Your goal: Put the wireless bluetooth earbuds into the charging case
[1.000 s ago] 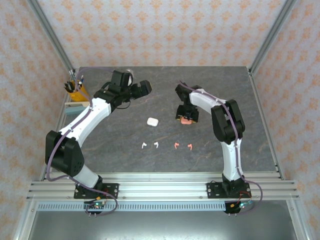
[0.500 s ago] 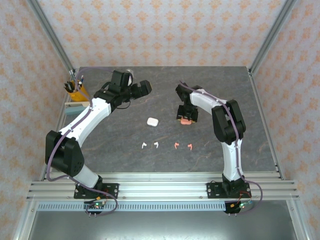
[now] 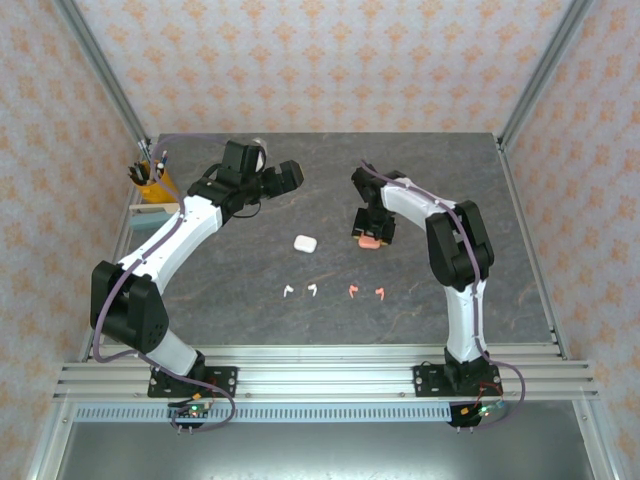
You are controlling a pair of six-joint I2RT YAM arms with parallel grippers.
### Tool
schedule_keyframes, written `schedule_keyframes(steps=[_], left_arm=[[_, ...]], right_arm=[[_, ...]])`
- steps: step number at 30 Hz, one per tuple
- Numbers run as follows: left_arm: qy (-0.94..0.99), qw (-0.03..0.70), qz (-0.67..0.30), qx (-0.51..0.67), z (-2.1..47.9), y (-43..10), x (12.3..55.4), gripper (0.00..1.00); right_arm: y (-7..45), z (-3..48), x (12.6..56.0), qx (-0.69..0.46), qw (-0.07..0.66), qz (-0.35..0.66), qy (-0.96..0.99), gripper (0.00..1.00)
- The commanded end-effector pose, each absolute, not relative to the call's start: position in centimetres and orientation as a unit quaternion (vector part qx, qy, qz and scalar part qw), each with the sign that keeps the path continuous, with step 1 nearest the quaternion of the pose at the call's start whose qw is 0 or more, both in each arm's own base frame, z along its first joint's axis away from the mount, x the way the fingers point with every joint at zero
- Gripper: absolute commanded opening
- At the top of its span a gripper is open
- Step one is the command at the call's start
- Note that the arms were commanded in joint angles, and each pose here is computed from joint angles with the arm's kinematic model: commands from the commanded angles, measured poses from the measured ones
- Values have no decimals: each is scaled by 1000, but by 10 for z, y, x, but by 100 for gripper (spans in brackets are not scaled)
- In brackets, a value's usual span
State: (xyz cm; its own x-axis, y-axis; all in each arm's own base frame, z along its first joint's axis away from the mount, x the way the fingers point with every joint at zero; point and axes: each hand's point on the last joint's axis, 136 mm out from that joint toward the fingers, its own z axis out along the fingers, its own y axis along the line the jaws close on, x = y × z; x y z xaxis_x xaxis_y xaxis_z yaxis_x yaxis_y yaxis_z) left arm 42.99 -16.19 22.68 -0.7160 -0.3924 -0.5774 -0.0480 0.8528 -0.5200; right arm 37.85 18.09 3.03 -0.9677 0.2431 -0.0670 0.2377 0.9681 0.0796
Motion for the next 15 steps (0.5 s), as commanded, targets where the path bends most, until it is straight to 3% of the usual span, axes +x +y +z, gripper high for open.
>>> schedule_keyframes(steps=[1, 10, 15], left_arm=[[898, 345, -244, -125, 212, -162, 434, 100], [899, 337, -251, -127, 203, -166, 434, 100], [898, 337, -252, -127, 204, -167, 435, 100]], right_arm=[[179, 44, 383, 155, 61, 44, 985, 54], [172, 25, 380, 155, 47, 15, 987, 55], [170, 19, 376, 145, 35, 5, 989, 67]])
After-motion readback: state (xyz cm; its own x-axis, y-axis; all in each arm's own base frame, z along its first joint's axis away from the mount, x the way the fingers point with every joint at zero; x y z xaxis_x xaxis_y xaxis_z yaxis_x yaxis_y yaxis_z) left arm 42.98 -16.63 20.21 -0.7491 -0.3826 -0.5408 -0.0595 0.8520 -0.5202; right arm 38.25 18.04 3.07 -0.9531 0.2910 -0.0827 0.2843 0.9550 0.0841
